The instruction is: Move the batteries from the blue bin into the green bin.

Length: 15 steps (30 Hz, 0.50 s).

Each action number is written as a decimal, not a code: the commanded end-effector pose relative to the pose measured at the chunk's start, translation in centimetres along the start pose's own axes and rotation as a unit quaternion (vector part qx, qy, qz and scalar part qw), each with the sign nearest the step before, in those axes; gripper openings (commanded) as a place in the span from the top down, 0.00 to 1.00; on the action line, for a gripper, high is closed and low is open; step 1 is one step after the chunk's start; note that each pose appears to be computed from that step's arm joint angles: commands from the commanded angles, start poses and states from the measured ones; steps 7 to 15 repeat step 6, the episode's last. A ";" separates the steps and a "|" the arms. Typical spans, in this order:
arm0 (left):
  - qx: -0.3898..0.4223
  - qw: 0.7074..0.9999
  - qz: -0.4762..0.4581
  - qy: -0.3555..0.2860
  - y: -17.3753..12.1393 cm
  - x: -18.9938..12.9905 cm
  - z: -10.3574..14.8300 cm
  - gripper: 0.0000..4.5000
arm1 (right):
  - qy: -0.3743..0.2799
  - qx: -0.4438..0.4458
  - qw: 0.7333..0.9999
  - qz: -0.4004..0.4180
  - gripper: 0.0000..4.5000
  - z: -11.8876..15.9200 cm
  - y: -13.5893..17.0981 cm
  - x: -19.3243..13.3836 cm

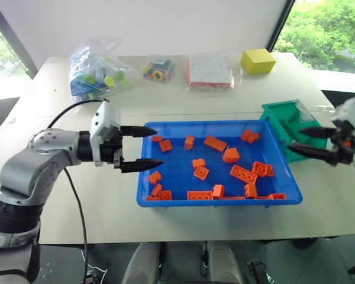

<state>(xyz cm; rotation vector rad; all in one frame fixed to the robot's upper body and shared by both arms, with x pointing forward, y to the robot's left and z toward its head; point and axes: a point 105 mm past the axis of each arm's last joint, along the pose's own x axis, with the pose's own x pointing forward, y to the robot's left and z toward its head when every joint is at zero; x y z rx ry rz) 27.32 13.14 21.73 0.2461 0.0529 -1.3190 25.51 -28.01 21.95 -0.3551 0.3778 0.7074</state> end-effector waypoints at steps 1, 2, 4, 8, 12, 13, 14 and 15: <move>0.004 1.000 0.013 -0.008 0.1 -1.8 0.9 0.00 | -0.022 0.026 0.999 0.008 0.36 0.6 1.1 -2.6; -0.001 1.000 0.016 -0.006 0.2 -2.2 0.8 0.00 | -0.019 0.032 0.999 0.006 0.36 0.1 1.2 -2.9; -0.009 1.000 0.026 -0.005 0.4 -2.8 0.5 0.00 | -0.010 0.043 0.999 -0.008 0.36 -0.9 1.2 -3.3; -0.014 0.999 0.035 -0.005 0.7 -3.1 0.4 0.00 | -0.006 0.055 0.998 -0.020 0.36 -1.7 1.2 -3.4; -0.014 0.999 0.035 -0.005 0.7 -3.1 0.4 0.00 | -0.006 0.055 0.998 -0.020 0.36 -1.7 1.2 -3.4; -0.014 0.999 0.035 -0.005 0.7 -3.1 0.4 0.00 | -0.006 0.055 0.998 -0.020 0.36 -1.7 1.2 -3.4; -0.014 0.999 0.035 -0.005 0.7 -3.1 0.4 0.00 | -0.006 0.055 0.998 -0.020 0.36 -1.7 1.2 -3.4; -0.014 0.999 0.035 -0.005 0.7 -3.1 0.4 0.00 | -0.006 0.055 0.998 -0.020 0.36 -1.7 1.2 -3.4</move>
